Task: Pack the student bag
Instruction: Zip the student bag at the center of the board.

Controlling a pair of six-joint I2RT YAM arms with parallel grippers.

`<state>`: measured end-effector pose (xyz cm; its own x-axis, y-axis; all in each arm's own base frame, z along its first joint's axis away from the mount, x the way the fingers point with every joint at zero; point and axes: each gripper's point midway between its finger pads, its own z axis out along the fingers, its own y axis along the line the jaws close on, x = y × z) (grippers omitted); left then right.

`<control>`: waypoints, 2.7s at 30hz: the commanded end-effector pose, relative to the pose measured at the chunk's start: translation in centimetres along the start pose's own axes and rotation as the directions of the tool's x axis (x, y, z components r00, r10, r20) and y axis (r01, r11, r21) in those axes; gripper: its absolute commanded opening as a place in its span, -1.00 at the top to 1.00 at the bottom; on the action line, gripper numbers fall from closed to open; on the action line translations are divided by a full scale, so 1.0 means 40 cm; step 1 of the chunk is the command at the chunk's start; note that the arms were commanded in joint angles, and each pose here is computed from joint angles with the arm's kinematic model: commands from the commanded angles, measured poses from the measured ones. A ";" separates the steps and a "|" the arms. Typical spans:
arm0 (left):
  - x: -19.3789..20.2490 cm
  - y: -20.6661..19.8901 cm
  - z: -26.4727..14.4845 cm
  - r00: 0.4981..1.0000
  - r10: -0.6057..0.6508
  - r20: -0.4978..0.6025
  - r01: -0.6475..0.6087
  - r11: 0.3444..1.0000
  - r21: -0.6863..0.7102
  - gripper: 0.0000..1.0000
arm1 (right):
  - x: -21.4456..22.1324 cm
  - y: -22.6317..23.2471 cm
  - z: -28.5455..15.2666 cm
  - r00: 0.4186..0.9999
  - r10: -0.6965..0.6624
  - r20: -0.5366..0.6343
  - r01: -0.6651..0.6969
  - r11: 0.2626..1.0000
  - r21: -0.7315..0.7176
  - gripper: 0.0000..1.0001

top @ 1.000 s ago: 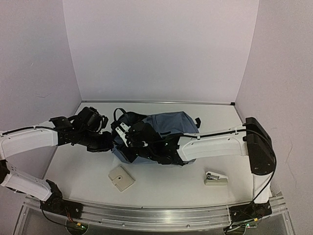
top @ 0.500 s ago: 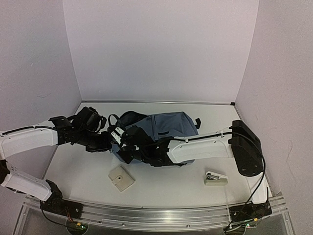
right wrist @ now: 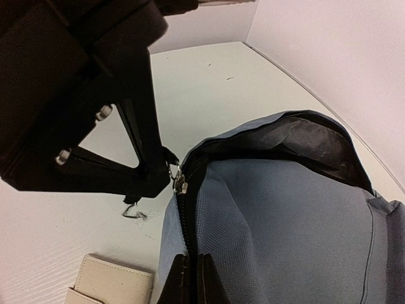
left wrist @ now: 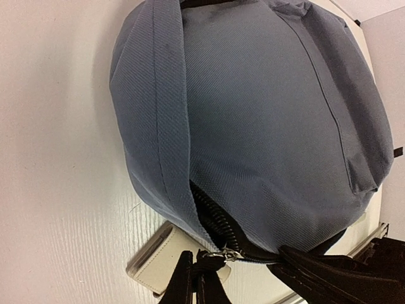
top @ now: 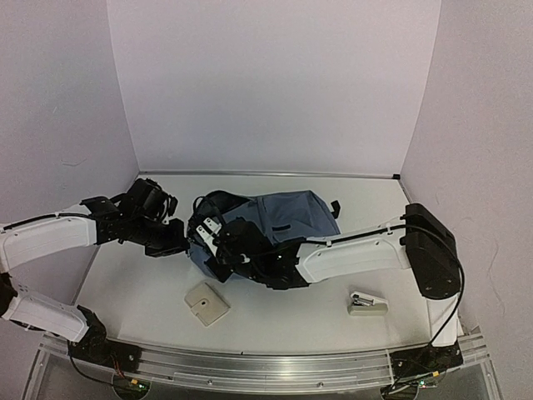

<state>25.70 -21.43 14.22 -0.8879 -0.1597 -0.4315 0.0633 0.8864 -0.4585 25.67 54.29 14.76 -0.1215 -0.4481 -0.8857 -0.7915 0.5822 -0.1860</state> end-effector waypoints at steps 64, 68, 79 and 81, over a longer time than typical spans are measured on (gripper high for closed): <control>0.057 -0.130 0.043 0.975 0.106 -0.197 -0.070 0.981 0.179 1.00 | 0.129 -0.190 -0.390 0.617 0.765 0.185 -0.775 0.548 0.315 -0.96; 0.031 -0.108 0.036 0.980 0.110 -0.164 -0.093 0.990 0.107 1.00 | 0.198 -0.206 -0.411 0.481 0.857 0.188 -0.855 0.409 0.320 -0.97; 0.046 -0.129 0.038 0.969 0.166 -0.180 -0.135 0.976 0.173 1.00 | 0.331 -0.281 -0.372 0.374 0.911 0.172 -0.879 0.288 0.380 -0.74; 0.055 -0.139 0.034 0.963 0.191 -0.189 -0.151 0.967 0.206 1.00 | 0.341 -0.307 -0.361 0.377 0.908 0.183 -0.882 0.291 0.372 -0.59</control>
<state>23.61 -26.17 12.95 -0.9549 0.0539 -0.2919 0.2028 0.8367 -0.5088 23.46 31.99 12.50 -0.6579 0.4595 -0.5967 0.0817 0.8312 0.5500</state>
